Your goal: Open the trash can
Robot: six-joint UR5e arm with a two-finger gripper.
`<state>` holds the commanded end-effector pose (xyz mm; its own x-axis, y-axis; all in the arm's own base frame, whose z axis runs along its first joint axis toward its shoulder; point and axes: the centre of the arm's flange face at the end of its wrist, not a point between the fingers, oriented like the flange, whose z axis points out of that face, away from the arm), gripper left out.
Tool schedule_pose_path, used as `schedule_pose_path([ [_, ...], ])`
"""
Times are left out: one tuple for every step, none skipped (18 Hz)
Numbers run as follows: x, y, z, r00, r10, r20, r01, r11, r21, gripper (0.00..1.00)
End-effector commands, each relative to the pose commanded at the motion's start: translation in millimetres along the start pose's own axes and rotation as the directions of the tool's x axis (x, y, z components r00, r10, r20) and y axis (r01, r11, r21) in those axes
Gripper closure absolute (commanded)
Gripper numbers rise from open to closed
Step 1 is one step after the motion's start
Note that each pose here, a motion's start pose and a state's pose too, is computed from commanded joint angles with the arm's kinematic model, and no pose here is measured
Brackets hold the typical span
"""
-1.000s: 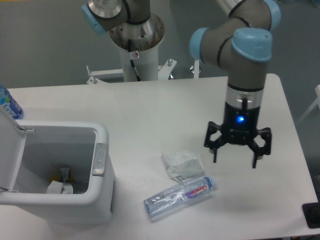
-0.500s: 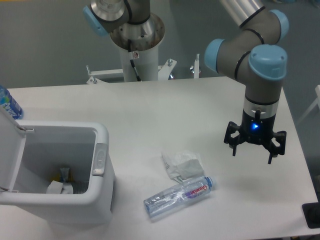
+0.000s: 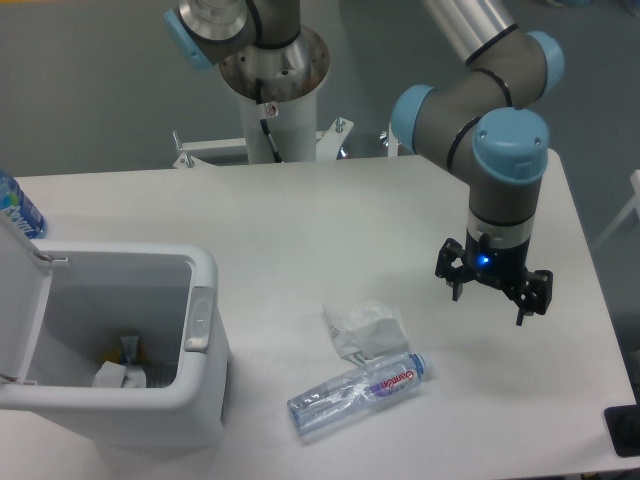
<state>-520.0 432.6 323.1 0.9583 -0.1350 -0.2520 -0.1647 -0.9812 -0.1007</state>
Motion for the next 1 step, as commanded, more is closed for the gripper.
schedule_pose_path([
  [1.9, 0.0, 1.8, 1.0, 0.0, -0.003, 0.0, 1.0, -0.004, 0.0],
])
